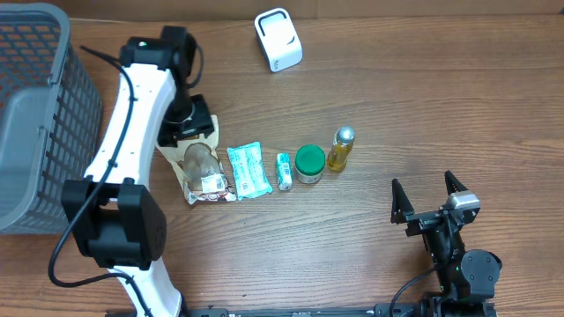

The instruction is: Scan the item barcode

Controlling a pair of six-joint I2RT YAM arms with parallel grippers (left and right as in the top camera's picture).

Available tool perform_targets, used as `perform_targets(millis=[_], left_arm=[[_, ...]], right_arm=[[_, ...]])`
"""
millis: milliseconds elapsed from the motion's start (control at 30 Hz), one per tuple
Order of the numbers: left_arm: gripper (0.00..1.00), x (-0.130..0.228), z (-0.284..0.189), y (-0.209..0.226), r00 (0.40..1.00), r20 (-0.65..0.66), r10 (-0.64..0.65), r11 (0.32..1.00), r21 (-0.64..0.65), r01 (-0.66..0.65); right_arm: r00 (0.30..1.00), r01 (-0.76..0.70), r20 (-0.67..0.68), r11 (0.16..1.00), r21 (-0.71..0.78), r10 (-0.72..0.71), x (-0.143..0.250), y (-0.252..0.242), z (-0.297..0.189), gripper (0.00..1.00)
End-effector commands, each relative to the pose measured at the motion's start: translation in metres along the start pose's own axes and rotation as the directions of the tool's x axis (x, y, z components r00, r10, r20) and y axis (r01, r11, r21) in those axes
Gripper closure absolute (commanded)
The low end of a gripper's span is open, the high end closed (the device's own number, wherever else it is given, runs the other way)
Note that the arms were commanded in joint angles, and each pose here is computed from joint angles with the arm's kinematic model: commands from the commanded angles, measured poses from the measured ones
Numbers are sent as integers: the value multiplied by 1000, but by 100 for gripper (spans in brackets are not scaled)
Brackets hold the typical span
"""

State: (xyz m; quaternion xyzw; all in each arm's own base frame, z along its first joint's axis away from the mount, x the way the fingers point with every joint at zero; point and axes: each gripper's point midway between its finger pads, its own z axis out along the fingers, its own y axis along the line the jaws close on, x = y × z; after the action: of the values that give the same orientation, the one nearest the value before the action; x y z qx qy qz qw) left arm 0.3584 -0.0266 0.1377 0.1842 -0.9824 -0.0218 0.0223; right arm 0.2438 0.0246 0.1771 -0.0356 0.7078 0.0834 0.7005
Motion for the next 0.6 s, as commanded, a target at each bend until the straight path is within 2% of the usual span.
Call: perform_targets(millis=[0, 100, 167, 433, 567], left_arm=[[36, 3, 12, 32, 999, -27, -45, 996, -81, 42], [32, 8, 26, 54, 992, -47, -117, 981, -160, 108], [32, 12, 37, 64, 985, -58, -163, 970, -194, 149], [58, 25, 85, 80, 978, -91, -188, 959, -230, 163], [61, 16, 99, 76, 987, -55, -152, 970, -200, 139]], right_arm=[[1000, -3, 2, 1000, -2, 3, 2, 0, 0, 0], [1000, -3, 2, 1000, -2, 3, 2, 0, 0, 0], [1000, -3, 2, 1000, -2, 3, 2, 0, 0, 0], [1000, -3, 2, 1000, -2, 3, 2, 0, 0, 0], [1000, -3, 2, 1000, -2, 3, 2, 0, 0, 0]])
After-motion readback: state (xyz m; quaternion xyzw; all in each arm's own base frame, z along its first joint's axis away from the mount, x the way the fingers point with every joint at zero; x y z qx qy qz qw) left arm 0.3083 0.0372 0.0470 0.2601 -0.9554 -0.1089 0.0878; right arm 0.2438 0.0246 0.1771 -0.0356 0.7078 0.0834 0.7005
